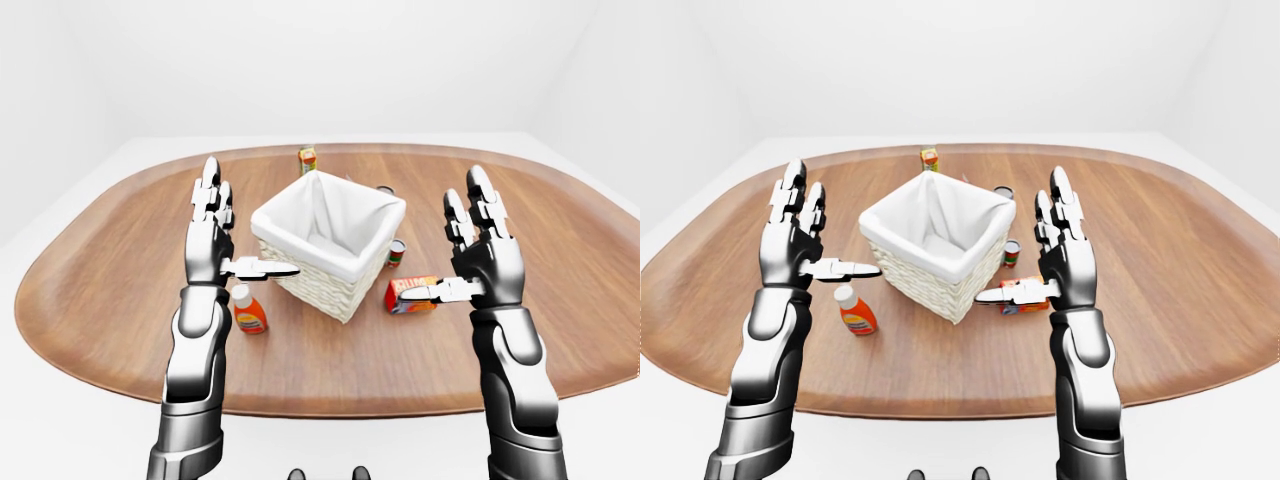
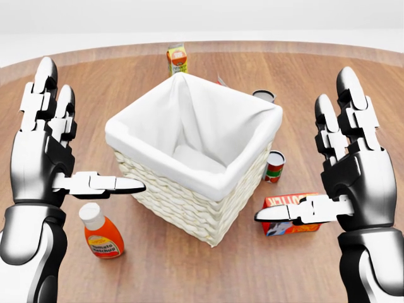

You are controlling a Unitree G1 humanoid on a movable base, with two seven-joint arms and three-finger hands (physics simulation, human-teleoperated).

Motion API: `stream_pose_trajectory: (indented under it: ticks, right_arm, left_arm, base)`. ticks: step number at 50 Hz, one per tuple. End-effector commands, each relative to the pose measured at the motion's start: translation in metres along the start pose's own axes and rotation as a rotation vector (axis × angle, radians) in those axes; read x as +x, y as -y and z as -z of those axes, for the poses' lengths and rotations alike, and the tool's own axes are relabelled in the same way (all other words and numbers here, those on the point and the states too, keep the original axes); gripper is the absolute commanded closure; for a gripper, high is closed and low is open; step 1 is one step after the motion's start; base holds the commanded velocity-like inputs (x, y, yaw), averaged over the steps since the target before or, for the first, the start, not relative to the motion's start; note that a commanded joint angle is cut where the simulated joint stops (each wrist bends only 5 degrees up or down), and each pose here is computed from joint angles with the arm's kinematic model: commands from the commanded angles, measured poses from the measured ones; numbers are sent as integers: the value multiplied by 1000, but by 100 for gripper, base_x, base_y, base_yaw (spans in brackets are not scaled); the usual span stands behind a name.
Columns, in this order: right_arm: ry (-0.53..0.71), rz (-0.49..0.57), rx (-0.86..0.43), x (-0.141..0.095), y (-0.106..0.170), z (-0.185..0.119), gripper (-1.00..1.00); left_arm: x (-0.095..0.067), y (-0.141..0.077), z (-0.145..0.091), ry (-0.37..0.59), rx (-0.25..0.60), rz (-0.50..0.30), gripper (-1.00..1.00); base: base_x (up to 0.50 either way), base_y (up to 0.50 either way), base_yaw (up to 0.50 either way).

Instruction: Pick up the butter and put it in the basket.

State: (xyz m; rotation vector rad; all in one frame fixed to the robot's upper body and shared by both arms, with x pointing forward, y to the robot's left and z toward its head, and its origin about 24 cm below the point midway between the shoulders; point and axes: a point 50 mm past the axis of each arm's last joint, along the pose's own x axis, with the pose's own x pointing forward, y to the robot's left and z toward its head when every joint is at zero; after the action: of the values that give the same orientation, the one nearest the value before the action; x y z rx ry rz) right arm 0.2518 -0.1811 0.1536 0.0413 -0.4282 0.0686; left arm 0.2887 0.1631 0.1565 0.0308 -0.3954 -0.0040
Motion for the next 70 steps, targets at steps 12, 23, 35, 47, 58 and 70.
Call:
stream_pose_trajectory:
  ticks: [12, 23, 35, 47, 58, 70]
  right_arm:
    - [-1, -5, 0, -4, 1, -1, -100]
    - [-7, -4, -2, -6, 3, 0, -100]
    - [-92, -50, -134, -9, 7, 13, -100]
    - [-353, -284, -633, -24, 45, 53, -100]
    - [-536, -330, -773, -37, 61, 74, -100]
    - [-684, -353, -1021, -26, 79, 99, -100]
  left_arm:
    - [0, 0, -3, 12, -1, 3, -100]
    - [-1, 0, -1, 5, -1, 4, -100]
    - [-1, 0, -1, 2, -1, 4, -100]
    - [-1, 0, -3, 14, -1, 1, -100]
    - [-1, 0, -5, 23, 1, 4, -100]
    - [-1, -1, -12, 49, -1, 2, -100]
  base:
    - [45, 0, 0]
    - [10, 0, 0]
    - [0, 0, 0]
    - [0, 0, 0]
    - [0, 0, 0]
    - [0, 0, 0]
